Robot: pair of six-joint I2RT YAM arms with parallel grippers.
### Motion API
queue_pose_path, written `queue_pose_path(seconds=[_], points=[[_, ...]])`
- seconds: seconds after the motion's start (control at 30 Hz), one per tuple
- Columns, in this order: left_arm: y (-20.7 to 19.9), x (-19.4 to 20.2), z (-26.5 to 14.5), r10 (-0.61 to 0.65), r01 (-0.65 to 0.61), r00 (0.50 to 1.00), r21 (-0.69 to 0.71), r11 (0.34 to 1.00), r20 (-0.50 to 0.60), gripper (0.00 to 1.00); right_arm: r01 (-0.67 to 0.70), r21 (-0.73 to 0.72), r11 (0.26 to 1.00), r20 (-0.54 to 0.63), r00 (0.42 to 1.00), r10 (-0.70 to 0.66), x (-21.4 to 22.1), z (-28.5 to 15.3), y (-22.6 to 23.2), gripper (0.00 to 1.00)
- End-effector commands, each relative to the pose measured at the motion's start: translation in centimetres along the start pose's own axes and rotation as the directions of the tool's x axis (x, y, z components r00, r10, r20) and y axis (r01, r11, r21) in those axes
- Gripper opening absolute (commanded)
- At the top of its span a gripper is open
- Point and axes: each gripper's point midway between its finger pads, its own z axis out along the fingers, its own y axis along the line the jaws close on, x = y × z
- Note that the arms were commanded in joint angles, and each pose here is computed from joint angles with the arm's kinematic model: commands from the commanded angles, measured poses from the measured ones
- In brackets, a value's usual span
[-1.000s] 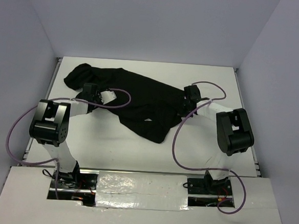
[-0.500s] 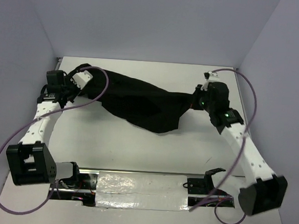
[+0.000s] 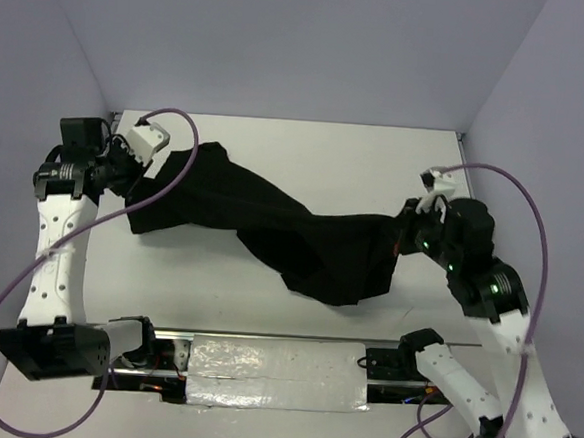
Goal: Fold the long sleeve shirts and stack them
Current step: Flatten the shirt out
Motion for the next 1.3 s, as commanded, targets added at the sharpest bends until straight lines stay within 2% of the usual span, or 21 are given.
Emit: queue_pose_path(seconds=[0.0,0.13,0.17,0.23,0.3,0.33,0.37,0.43,0.5,0.53,0.6,0.63,0.67,0.7,0.8,1.07,1.1,1.13,1.2,1.23,1.27], points=[[0.4,2.0,3.2,-0.088,0.092,0.99,0.036,0.995,-0.114,0.0,0.005,0.005,1.0,-0.194,0.981,-0.004,2.2,5.0,-0.9,0.0],[2.3,0.2,9.3,-0.094,0.104,0.985,0.066,0.992,-0.142,0.0,0.04,-0.055,0.998,-0.206,0.977,-0.051,-2.4,14.2,-0.9,0.0],[4.0,-1.6,11.7,-0.094,0.103,0.987,0.063,0.993,-0.127,0.0,0.046,-0.059,0.997,-0.197,0.979,-0.057,-5.5,18.2,-1.6,0.0],[6.9,-6.0,14.9,-0.107,0.109,0.992,0.032,0.994,-0.06,0.0,0.043,-0.103,0.994,-0.19,0.98,-0.063,-8.8,22.0,-1.7,0.0],[9.6,-10.0,16.1,-0.146,0.147,0.989,-0.015,0.989,0.031,0.0,0.095,-0.18,0.979,-0.082,0.99,-0.111,-15.5,26.3,-0.5,0.0],[12.9,-14.9,14.2,-0.126,0.144,0.978,-0.097,0.985,0.165,0.0,0.104,-0.192,0.976,-0.035,0.993,-0.112,-17.6,27.4,-0.4,0.0],[14.1,-15.4,16.4,-0.148,0.17,0.972,-0.109,0.979,0.183,0.0,0.126,-0.213,0.969,0.096,0.99,-0.107,-22.4,27.9,0.4,0.0],[18.6,-20.4,14.1,-0.132,0.236,0.921,-0.254,0.938,0.366,0.0,0.167,-0.241,0.956,0.303,0.949,-0.089,-28.5,26.7,1.2,0.0],[21.3,-23.2,10.8,-0.115,0.32,0.856,-0.341,0.884,0.505,0.0,0.126,-0.296,0.947,0.404,0.915,0.005,-31.5,24.3,1.4,0.0],[22.6,-25.8,7.0,-0.036,0.351,0.78,-0.39,0.852,0.624,0.0,0.198,-0.287,0.937,0.578,0.816,0.004,-35.5,21.5,2.5,0.0],[23.1,-28.2,3.8,0.023,0.378,0.703,-0.401,0.835,0.711,0.0,0.214,-0.171,0.962,0.705,0.709,-0.032,-38.6,17.8,2.0,0.0],[23.4,-30.4,0.2,0.069,0.38,0.653,-0.405,0.832,0.755,0.0,0.222,-0.142,0.965,0.731,0.681,-0.049,-39.8,16.7,2.1,0.0],[23.6,-30.9,0.0,0.076,0.381,0.64,-0.402,0.833,0.764,0.0,0.262,-0.11,0.959,0.784,0.616,-0.079,-42.1,14.6,2.7,0.0],[23.6,-31.5,-1.0,0.102,0.374,0.625,-0.411,0.831,0.774,0.0,0.268,-0.094,0.959,0.804,0.589,-0.086,-43.0,13.8,2.8,0.0],[23.2,-31.9,-1.8,0.161,0.335,0.633,-0.455,0.825,0.757,0.0,0.282,-0.071,0.957,0.814,0.57,-0.108,-42.9,14.2,2.4,0.0],[20.3,-27.3,3.4,0.182,0.15,0.775,-0.456,0.877,0.606,0.0,0.25,-0.012,0.968,0.62,0.761,-0.189,-34.9,20.1,-2.8,0.0],[19.6,-25.7,5.0,0.173,0.119,0.806,-0.441,0.89,0.566,0.0,0.237,-0.013,0.972,0.589,0.787,-0.184,-33.6,20.4,-3.4,0.0],[19.1,-25.2,4.1,0.217,0.066,0.818,-0.461,0.885,0.533,0.0,0.219,-0.003,0.976,0.541,0.821,-0.183,-31.2,20.1,-4.2,0.0],[16.6,-21.6,6.5,0.215,-0.028,0.872,-0.393,0.919,0.439,0.0,0.228,0.042,0.973,0.506,0.834,-0.217,-28.7,18.9,-5.1,0.0],[15.7,-20.8,5.4,0.272,-0.097,0.875,-0.405,0.909,0.4,0.0,0.202,0.071,0.977,0.473,0.855,-0.211,-25.6,17.4,-5.6,0.0],[13.5,-17.3,7.6,0.252,-0.147,0.916,-0.321,0.936,0.313,0.0,0.198,0.081,0.977,0.494,0.843,-0.212,-25.1,16.1,-5.5,0.0]])
